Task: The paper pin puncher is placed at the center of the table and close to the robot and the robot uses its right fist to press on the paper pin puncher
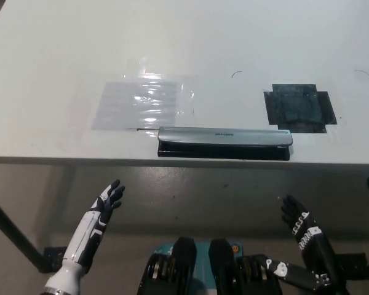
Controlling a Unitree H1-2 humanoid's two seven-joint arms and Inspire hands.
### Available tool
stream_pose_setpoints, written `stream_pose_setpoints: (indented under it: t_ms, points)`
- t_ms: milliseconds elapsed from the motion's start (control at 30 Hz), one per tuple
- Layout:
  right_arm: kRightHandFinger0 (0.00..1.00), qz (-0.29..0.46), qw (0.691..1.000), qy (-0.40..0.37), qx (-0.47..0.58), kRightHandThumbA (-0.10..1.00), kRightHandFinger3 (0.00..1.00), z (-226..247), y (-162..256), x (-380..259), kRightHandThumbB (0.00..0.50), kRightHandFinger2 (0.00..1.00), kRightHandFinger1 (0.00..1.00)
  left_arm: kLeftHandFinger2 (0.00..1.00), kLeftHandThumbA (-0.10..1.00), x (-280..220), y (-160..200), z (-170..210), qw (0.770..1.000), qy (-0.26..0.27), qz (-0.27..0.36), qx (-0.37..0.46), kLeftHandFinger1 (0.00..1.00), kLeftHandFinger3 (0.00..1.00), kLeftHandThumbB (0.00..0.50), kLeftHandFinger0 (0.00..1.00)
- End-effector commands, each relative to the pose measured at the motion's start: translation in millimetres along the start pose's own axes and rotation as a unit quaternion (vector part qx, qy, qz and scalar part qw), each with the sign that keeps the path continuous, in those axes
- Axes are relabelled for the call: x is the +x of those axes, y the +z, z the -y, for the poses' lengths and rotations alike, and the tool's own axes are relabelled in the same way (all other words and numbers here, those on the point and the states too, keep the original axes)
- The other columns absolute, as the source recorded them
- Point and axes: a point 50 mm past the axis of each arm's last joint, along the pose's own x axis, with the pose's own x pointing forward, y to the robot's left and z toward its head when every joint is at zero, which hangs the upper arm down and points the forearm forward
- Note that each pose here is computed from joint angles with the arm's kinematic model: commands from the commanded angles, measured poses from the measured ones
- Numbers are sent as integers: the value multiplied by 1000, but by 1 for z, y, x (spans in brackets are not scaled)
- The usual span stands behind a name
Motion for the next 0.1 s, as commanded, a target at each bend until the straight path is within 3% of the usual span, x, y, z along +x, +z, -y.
stream_pose_setpoints:
  t_ms: [0, 67]
  points:
    - [1000, 43, 999, 11, 0, 1000, 1000, 0, 11, 10, 219, 1000, 1000, 1000, 1000, 9, 13, -9, 999, -8, 36, 8, 1000, 1000, 241, 1000]
    - [1000, 44, 999, 11, -1, 1000, 1000, -1, 11, 10, 217, 1000, 1000, 1000, 1000, 9, 12, -9, 999, -8, 35, 8, 1000, 1000, 241, 1000]
